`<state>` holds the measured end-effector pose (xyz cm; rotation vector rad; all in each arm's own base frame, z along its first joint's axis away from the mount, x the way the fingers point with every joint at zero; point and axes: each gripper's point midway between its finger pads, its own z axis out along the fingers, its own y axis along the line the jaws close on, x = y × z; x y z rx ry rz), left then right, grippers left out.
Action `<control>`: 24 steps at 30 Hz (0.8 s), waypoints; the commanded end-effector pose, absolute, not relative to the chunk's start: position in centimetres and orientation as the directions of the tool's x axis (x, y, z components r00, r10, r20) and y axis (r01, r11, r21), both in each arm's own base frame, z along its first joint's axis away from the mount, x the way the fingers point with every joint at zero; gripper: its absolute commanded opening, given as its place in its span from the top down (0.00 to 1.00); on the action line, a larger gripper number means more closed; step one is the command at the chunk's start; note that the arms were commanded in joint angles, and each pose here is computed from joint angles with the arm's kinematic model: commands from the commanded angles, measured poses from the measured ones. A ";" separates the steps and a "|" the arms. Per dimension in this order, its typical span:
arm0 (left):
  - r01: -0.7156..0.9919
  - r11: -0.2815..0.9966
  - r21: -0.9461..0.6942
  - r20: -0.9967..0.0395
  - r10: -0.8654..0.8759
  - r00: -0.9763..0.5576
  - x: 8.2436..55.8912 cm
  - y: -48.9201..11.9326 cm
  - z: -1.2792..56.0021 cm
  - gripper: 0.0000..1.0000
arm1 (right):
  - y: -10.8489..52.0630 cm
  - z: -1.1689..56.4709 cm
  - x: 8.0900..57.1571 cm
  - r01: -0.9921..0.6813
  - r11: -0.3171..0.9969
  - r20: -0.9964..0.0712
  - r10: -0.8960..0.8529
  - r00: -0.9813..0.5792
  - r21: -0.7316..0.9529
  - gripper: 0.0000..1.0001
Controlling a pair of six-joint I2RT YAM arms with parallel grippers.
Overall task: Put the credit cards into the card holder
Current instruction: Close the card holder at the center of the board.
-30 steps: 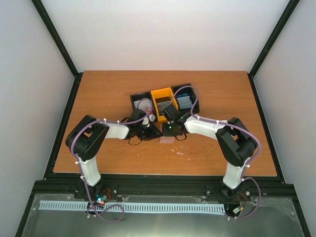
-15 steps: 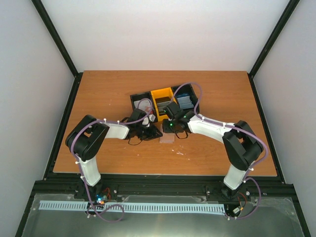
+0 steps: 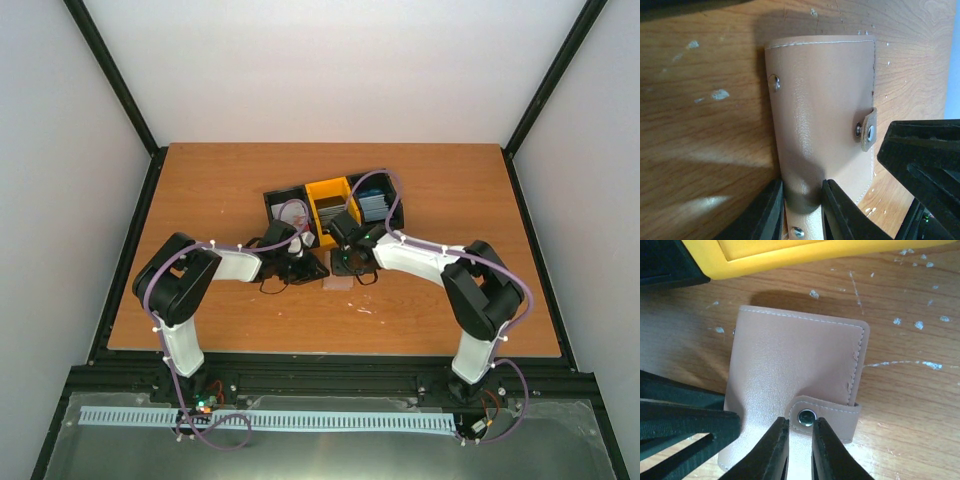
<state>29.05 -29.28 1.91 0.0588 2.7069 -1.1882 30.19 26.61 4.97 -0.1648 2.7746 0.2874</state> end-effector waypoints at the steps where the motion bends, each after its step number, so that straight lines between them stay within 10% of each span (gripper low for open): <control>1: -0.011 0.828 -0.561 -0.066 -0.058 -0.996 26.3 -25.4 -4.0 0.76 | 26.7 5.1 30.9 -0.143 0.979 -0.368 -0.081 -0.926 0.145 0.86; 24: -0.012 0.824 -0.566 -0.063 -0.058 -0.996 26.3 -25.4 -3.9 0.76 | 26.5 2.3 30.4 -0.124 0.985 -0.304 -0.083 -0.949 0.117 0.94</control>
